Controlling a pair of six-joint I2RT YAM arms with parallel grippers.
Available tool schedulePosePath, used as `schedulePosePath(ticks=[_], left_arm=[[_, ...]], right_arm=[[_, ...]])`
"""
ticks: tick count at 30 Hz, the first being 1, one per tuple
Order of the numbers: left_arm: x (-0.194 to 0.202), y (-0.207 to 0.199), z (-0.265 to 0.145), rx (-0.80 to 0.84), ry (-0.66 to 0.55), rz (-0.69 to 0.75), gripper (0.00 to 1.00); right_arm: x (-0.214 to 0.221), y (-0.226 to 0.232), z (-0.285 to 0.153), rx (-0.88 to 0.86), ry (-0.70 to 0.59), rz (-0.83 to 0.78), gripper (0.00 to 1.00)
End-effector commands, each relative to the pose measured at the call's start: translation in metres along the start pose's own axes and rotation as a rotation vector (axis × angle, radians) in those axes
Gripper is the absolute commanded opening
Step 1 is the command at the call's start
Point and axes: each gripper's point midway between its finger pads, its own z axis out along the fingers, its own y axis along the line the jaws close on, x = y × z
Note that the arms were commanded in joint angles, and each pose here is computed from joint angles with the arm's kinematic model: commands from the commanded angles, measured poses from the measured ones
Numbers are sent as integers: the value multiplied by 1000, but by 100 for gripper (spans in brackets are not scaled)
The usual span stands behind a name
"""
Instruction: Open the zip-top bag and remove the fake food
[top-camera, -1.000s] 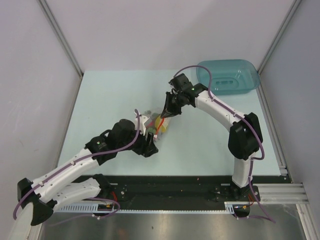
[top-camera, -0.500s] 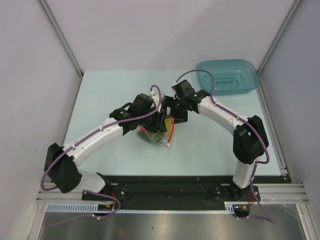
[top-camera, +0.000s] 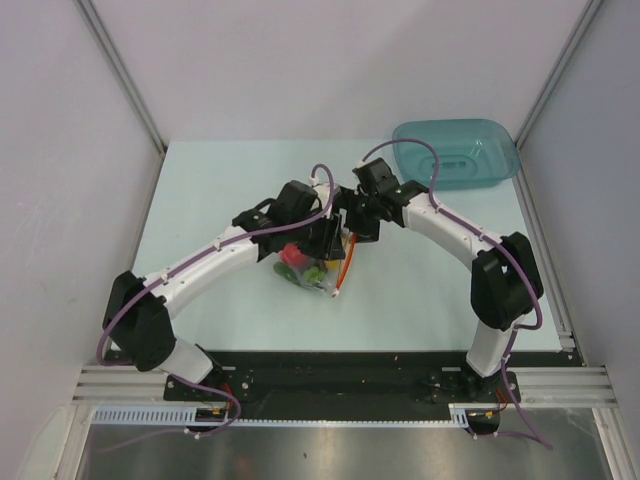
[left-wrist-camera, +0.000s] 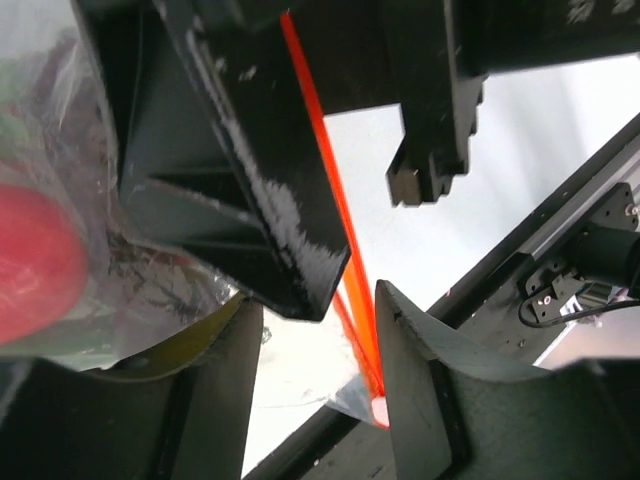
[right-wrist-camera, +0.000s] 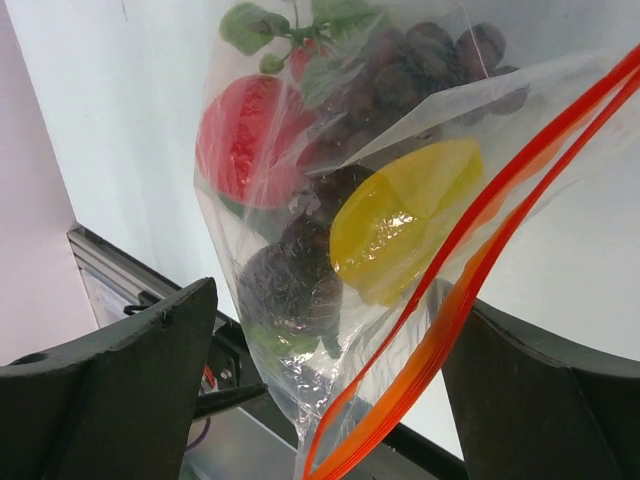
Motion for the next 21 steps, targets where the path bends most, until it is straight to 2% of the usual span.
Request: schedulePosePath(ticks=[1, 5, 15, 16, 17, 21], left_arm=[[-21, -10, 5, 39, -66, -15, 50], [-18, -4, 18, 11, -49, -16, 35], [-17, 2, 42, -5, -1, -8, 26], [-17, 1, 43, 3, 2, -8, 21], [-16, 1, 43, 3, 6, -9, 1], [-26, -1, 27, -5, -56, -13, 0]], right_arm=[[-14, 13, -12, -54, -51, 11, 91], [-15, 13, -14, -64, -47, 41, 90], [-15, 16, -18, -74, -40, 77, 90], [-15, 15, -20, -69, -37, 86, 90], [-16, 11, -22, -51, -45, 97, 90], [-4, -23, -36, 71, 5, 137, 95]])
